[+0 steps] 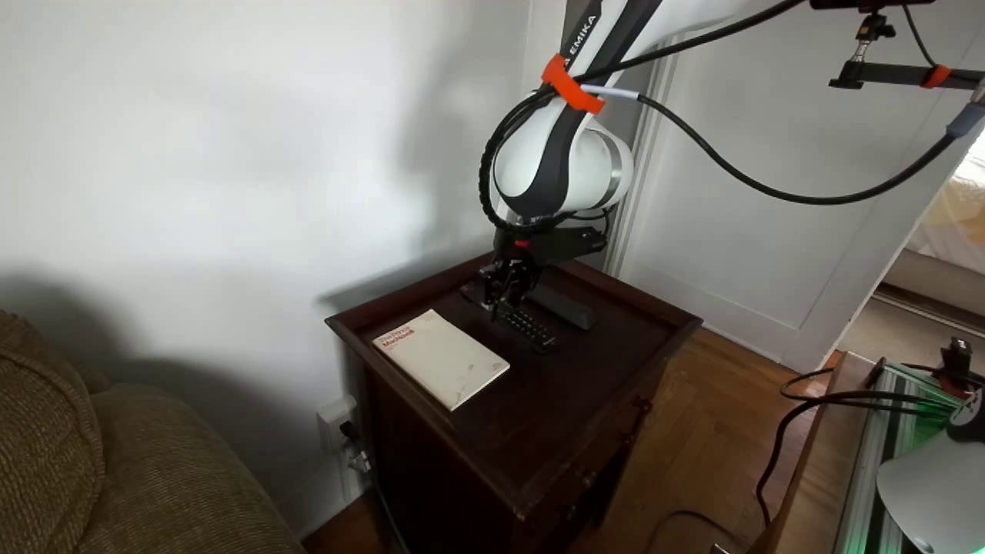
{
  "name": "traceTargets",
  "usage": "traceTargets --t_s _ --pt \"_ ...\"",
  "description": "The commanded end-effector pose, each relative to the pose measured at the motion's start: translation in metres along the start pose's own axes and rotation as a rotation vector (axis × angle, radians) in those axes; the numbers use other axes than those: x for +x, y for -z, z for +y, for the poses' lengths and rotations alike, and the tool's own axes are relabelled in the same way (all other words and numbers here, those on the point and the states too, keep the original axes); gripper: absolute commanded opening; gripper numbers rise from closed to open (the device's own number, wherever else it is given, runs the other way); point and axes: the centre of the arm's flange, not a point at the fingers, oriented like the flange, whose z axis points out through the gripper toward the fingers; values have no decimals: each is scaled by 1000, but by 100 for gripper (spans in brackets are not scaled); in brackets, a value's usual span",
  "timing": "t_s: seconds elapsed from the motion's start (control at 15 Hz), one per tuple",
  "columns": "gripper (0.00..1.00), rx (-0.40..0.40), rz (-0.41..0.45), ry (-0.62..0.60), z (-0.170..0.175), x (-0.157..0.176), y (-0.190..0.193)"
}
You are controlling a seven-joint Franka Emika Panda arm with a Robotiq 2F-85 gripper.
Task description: Pick up the remote from the white book and put it on the brown counter, pick up the far right remote and put it on the remote to the left
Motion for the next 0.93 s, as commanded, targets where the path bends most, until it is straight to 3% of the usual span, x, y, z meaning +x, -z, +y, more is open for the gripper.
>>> traceTargets --t_s 0.0,0.87 --pt "30 15 9 9 11 -10 -7" --pt "32 7 -25 49 25 -13 -20"
